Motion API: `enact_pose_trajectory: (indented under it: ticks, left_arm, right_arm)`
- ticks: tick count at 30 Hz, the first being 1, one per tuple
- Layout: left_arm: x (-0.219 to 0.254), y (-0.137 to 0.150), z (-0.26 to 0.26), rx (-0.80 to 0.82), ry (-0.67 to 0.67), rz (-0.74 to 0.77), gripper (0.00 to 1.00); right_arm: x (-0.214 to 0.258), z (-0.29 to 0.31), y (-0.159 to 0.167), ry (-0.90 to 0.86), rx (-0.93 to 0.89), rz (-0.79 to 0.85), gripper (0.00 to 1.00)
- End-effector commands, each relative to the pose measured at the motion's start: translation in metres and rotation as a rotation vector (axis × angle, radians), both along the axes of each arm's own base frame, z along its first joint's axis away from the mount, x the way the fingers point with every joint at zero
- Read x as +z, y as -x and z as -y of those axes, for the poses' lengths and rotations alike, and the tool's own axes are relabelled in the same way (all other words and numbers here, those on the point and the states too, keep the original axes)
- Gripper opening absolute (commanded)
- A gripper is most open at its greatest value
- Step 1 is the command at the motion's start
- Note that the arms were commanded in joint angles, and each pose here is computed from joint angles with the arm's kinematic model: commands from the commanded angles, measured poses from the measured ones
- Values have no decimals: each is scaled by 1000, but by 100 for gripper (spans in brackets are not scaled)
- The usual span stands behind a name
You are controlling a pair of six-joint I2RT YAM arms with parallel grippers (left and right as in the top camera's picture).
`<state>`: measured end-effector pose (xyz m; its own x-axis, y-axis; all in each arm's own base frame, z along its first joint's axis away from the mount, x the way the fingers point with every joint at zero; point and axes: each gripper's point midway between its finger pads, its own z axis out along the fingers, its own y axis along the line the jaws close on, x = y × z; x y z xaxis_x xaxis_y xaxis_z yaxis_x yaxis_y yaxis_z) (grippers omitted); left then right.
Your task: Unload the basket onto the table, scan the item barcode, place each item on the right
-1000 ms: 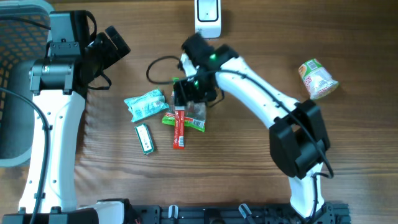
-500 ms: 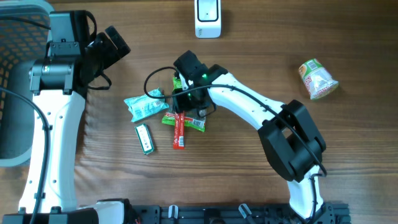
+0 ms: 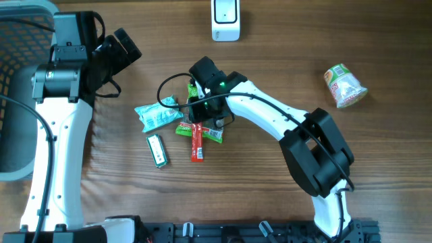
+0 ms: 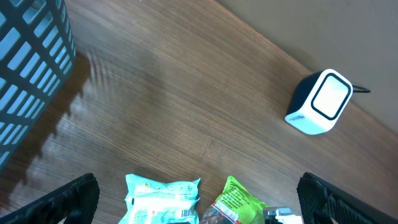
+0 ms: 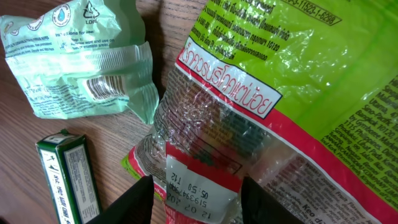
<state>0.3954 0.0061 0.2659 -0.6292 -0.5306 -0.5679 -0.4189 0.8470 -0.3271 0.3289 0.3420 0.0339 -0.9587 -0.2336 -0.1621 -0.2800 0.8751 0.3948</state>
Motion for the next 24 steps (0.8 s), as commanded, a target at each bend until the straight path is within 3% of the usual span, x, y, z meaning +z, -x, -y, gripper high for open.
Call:
enact_pose_trajectory:
  ticks: [1,2,4,8,17,24]
  left_arm:
    - [13,1,-1,-12,-10,35,100]
    - [13,1,-1,-12,-10,35,100]
    - [13,1,-1,-12,-10,35,100]
    - [13,1,-1,-12,-10,35,100]
    - [13,1,-1,-12,-10,35,100]
    - [13,1,-1,-12,-10,35,100]
  right_arm:
    - [-14,6,4,21,-27,-25,33]
    - [-15,6,4,20,-27,-24,29]
    - [-16,6,4,19,-24,-21,4]
    - [-2,7,-3,-9,-34,-4,4]
    - [103,55,-13,-150,-134,25,4]
    - [123,132,-29,-157,-627,-178,4]
